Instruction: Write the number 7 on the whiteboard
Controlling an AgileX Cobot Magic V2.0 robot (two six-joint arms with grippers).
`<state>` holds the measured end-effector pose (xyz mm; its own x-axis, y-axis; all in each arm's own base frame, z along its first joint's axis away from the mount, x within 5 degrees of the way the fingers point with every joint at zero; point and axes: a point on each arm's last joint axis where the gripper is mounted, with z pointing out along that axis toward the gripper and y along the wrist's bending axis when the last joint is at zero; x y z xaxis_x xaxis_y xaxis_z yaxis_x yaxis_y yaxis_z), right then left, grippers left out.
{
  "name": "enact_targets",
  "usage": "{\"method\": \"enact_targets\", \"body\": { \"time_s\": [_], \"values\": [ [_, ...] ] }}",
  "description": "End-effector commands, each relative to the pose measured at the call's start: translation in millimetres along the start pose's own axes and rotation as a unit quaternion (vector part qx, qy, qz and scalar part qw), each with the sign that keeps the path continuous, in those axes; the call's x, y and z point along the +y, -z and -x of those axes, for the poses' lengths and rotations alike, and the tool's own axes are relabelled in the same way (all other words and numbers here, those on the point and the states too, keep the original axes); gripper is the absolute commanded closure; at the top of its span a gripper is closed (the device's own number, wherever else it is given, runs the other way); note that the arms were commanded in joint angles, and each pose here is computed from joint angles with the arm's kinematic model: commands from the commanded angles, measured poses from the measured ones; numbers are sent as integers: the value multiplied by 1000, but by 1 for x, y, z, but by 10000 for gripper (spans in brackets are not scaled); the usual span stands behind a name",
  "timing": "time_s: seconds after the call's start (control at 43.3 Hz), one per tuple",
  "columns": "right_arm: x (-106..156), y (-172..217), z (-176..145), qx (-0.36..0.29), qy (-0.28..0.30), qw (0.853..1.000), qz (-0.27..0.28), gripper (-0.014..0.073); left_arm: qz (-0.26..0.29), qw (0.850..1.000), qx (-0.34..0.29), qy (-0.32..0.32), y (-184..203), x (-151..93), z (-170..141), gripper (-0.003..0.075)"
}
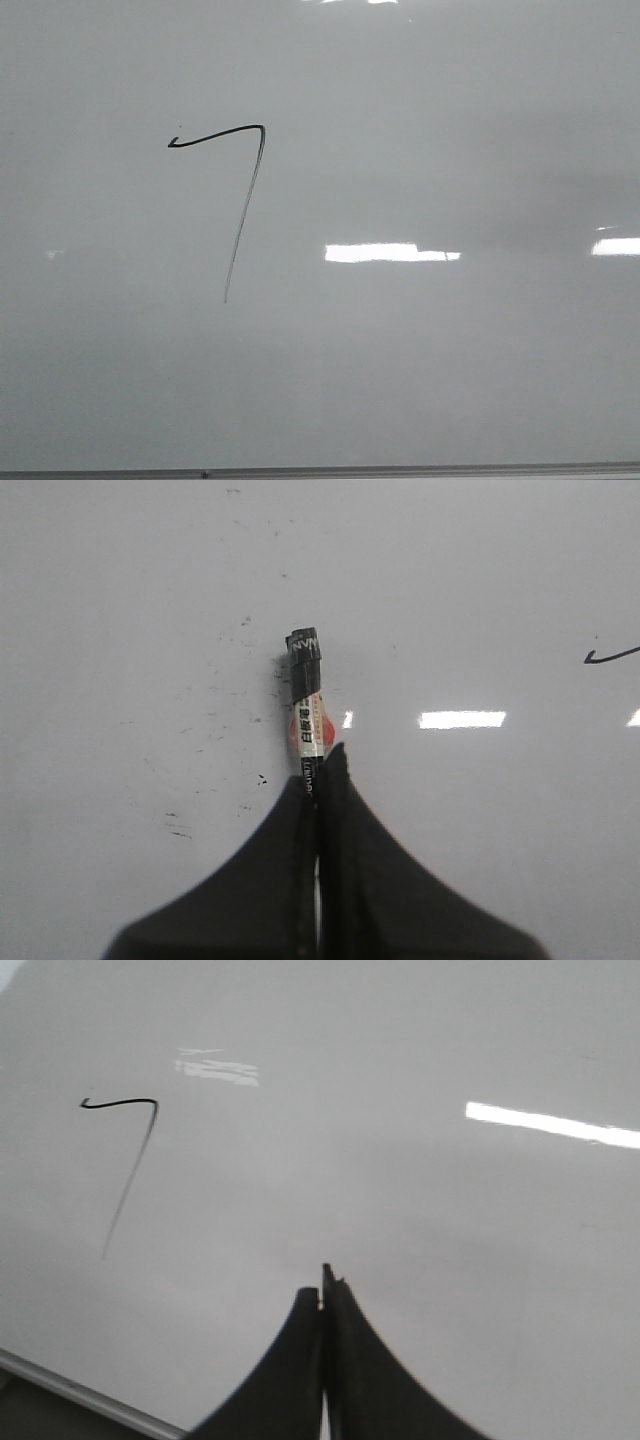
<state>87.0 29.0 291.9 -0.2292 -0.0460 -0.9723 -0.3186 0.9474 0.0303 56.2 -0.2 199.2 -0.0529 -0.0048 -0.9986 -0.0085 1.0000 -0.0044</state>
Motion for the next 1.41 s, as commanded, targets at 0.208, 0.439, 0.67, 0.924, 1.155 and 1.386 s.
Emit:
{"method": "enact_targets", "body": {
  "time_s": [0.208, 0.439, 0.67, 0.924, 1.155, 1.386],
  "values": [
    [-20, 11, -23, -68, -8, 989, -132, 654, 4, 999, -43, 2, 1, 1, 6, 741],
    [-23, 14, -56, -135, -17, 978, -157, 654, 4, 999, -43, 2, 1, 1, 6, 741],
    [-24, 15, -88, -135, -22, 974, -182, 654, 4, 999, -43, 2, 1, 1, 6, 741],
    [-22, 17, -102, -104, -29, 978, -178, 654, 4, 999, -43, 2, 1, 1, 6, 741],
    [-22, 17, -102, -106, -29, 978, -178, 654, 4, 999, -43, 2, 1, 1, 6, 741],
    [-22, 17, -102, -106, -29, 978, -178, 654, 4, 999, -43, 2, 1, 1, 6, 741]
  ]
}}
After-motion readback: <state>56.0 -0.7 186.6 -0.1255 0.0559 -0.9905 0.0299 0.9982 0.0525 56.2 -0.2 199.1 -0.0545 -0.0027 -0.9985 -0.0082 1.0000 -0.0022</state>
